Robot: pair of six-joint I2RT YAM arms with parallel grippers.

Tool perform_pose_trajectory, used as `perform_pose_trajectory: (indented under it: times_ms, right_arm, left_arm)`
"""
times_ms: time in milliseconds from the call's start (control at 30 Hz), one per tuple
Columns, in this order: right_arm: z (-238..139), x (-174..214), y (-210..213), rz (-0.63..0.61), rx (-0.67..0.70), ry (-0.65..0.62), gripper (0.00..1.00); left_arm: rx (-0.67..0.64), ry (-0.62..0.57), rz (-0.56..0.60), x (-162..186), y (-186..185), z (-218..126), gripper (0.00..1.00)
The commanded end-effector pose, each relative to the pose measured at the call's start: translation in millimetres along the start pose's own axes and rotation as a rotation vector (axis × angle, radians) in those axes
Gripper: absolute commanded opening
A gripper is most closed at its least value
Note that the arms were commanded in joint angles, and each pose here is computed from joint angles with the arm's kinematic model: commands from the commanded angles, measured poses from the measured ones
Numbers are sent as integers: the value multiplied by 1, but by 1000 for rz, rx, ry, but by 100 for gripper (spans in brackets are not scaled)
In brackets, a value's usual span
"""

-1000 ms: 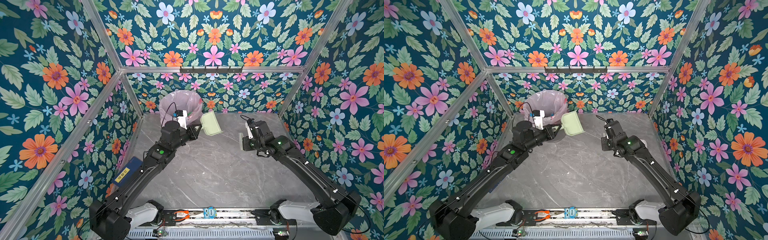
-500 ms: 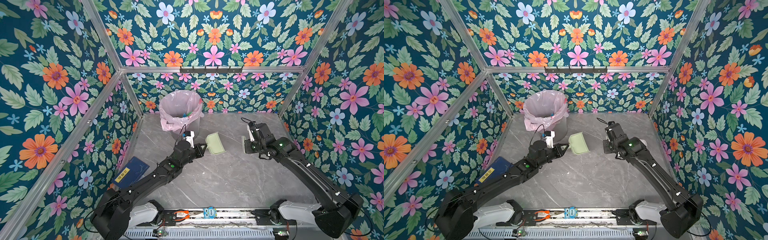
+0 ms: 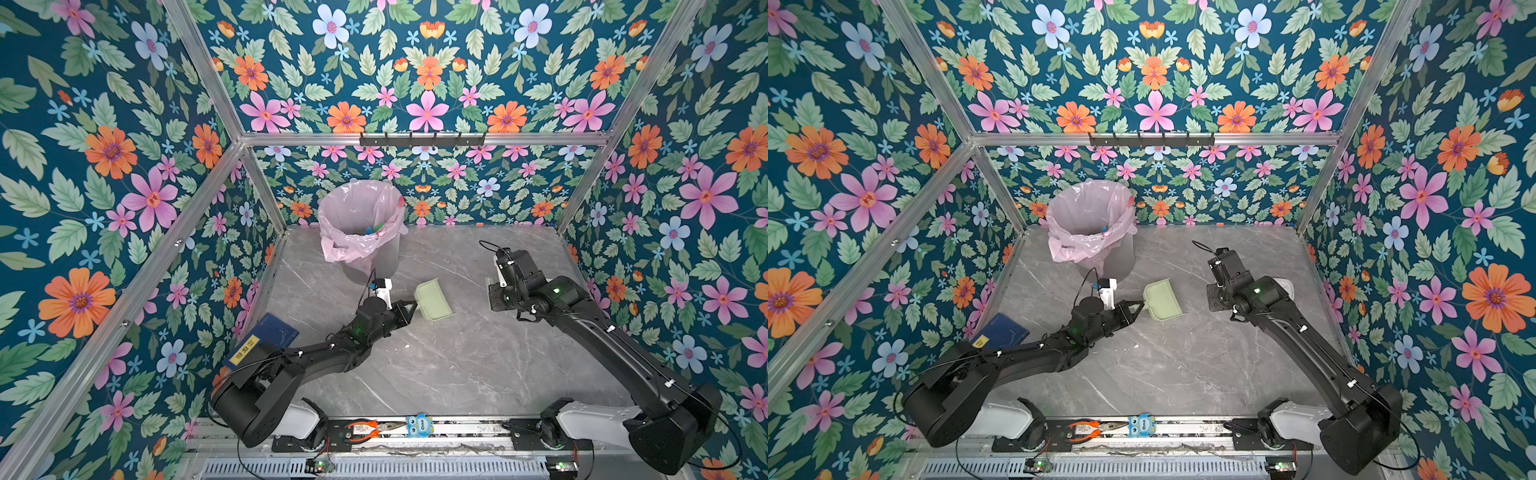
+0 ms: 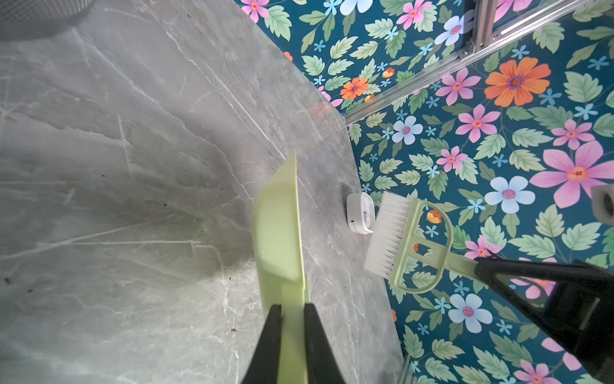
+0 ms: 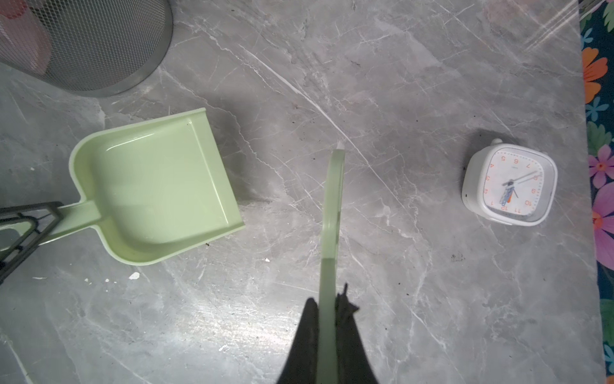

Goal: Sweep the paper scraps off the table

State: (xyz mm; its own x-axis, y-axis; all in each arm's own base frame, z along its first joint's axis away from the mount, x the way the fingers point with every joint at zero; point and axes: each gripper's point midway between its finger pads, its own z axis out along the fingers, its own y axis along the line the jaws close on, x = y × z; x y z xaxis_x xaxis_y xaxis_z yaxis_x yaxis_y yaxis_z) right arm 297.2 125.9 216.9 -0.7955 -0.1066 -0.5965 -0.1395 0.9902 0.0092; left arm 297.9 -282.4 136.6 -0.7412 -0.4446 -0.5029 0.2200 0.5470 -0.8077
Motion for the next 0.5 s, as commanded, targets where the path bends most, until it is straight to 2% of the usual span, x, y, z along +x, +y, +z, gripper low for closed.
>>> perform_pose_trajectory:
  times_ms: [0,467]
  right_arm:
    - [4,5,2,0,5,19,0]
    - [16,18,24,-25,-25,56,0]
  left_arm:
    - [70,-3,-41,0,-10,4,0]
    - [111,29,-242,32,30,23,2]
